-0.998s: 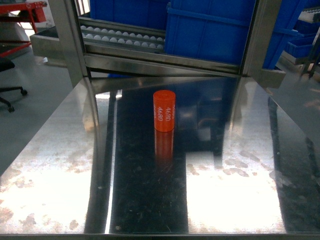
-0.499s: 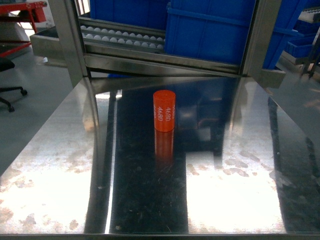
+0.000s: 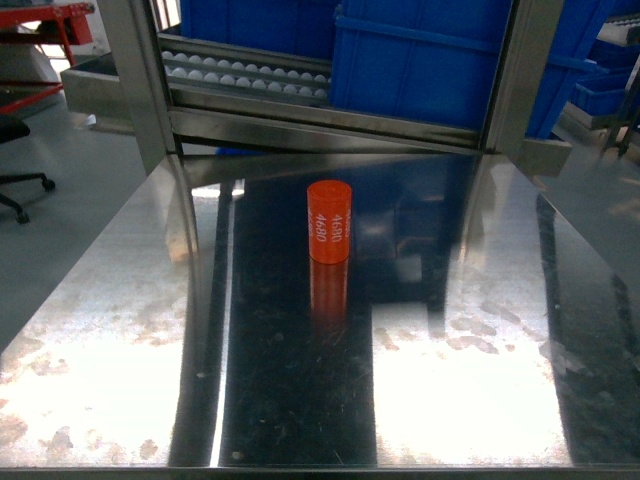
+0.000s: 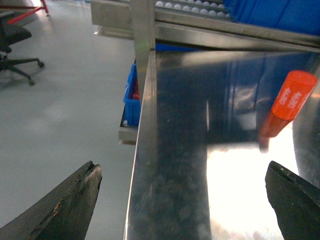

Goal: Pick capacitor and pack into box

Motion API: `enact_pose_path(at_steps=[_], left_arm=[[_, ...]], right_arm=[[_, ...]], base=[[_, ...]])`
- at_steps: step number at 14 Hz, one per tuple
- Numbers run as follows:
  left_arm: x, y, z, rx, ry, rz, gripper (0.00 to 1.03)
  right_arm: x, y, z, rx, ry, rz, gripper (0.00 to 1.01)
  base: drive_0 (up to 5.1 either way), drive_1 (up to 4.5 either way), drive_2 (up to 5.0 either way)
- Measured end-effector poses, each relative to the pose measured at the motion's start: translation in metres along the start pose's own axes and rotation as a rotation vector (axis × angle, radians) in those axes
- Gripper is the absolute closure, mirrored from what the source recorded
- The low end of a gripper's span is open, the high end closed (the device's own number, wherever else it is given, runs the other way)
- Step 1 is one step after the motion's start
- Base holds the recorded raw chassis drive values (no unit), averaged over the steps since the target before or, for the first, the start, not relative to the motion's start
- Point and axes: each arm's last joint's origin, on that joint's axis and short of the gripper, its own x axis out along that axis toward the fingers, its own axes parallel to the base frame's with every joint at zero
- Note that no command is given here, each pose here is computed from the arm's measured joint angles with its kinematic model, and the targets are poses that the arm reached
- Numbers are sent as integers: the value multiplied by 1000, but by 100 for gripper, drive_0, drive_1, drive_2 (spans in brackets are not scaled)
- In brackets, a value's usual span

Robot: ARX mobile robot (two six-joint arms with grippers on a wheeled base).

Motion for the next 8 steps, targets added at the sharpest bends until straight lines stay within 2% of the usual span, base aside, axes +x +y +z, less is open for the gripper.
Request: enact_pose_path(at_steps=[2,3,5,6,8], left_arm=[[51,-14,30,-9,-64,-105,5],[77,-20,35,-6,-63,-149,5],[133,-31,36,29,7,-241,5],[160,-38,42,43,32,-296,5],[168,-41,46,53,31,-315,5]], right_arm=[[0,0,0,0,0,0,3],[0,0,0,0,0,0,3],[0,0,0,0,0,0,3],[0,0,0,0,0,0,3],[0,0,0,0,0,0,3]], base=[[0,0,0],[0,0,0],[0,0,0],[0,0,0],[0,0,0]])
